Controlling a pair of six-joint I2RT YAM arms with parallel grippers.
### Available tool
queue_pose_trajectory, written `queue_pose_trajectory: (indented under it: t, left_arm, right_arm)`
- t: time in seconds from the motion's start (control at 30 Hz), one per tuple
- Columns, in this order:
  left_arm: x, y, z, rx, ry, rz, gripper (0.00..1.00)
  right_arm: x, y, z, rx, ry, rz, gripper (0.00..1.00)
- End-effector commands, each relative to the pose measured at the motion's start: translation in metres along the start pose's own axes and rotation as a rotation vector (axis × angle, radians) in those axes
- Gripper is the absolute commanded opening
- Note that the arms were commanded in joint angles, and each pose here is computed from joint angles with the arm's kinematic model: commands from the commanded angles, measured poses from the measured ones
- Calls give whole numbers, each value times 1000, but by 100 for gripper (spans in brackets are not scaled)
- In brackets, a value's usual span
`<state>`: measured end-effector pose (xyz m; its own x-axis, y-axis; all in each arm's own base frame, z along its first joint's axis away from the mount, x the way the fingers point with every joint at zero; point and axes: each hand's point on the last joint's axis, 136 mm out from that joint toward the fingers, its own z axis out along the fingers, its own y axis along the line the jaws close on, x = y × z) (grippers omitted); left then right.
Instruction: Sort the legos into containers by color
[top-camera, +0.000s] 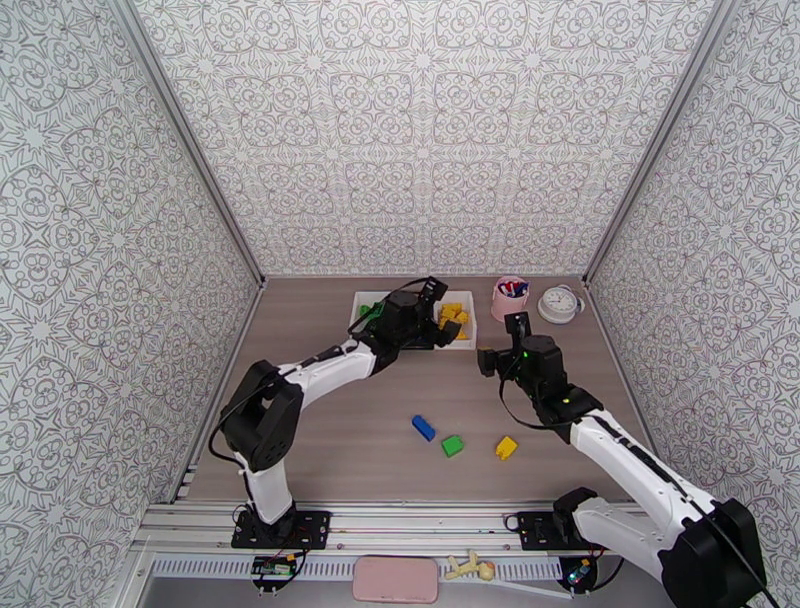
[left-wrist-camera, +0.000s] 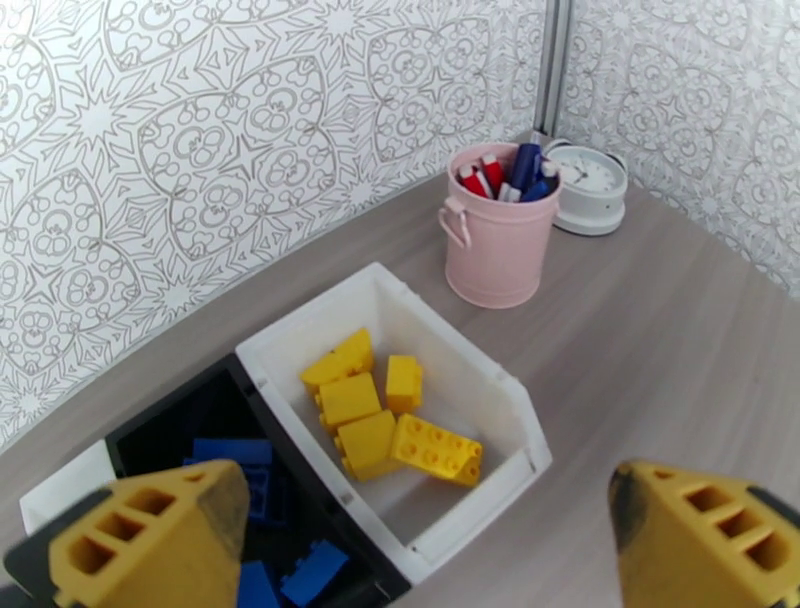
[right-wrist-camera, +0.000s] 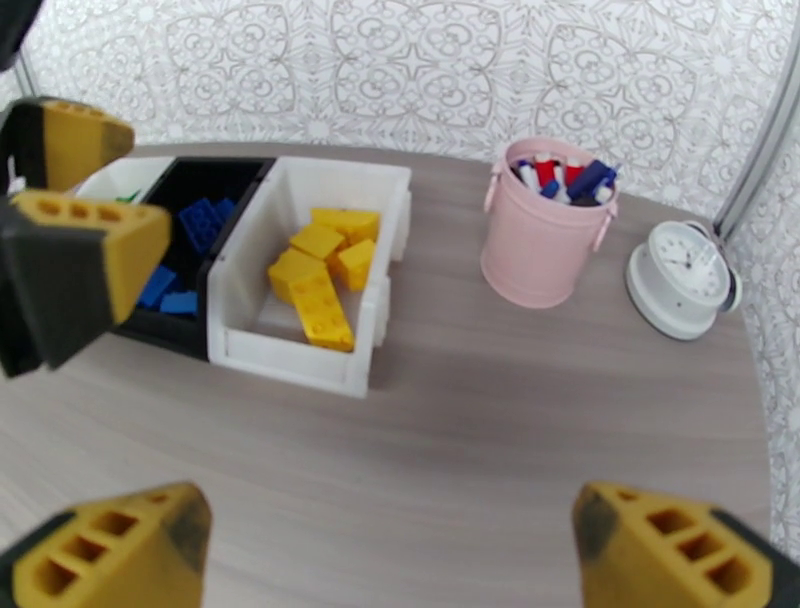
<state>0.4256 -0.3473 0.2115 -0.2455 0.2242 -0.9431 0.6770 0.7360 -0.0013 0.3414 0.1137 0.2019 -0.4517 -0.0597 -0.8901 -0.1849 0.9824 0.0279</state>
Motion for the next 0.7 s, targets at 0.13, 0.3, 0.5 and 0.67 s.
queue_pose_trajectory:
  t: [0.13, 0.3, 0.5, 0.67]
  left_arm:
    - [30, -28, -58, 121, 11, 52, 100]
    - [62, -38, -101, 168, 53, 92, 100]
    - [92, -53, -151, 276, 106, 106, 100]
    - [96, -55, -184, 290, 115, 141, 100]
  right_arm:
    - [8, 21, 2, -127, 48, -13, 100]
    - [25, 52, 9, -286, 131, -30, 100]
    - [53, 81, 16, -352, 257, -103, 100]
    - [74, 100, 15, -319, 327, -89, 100]
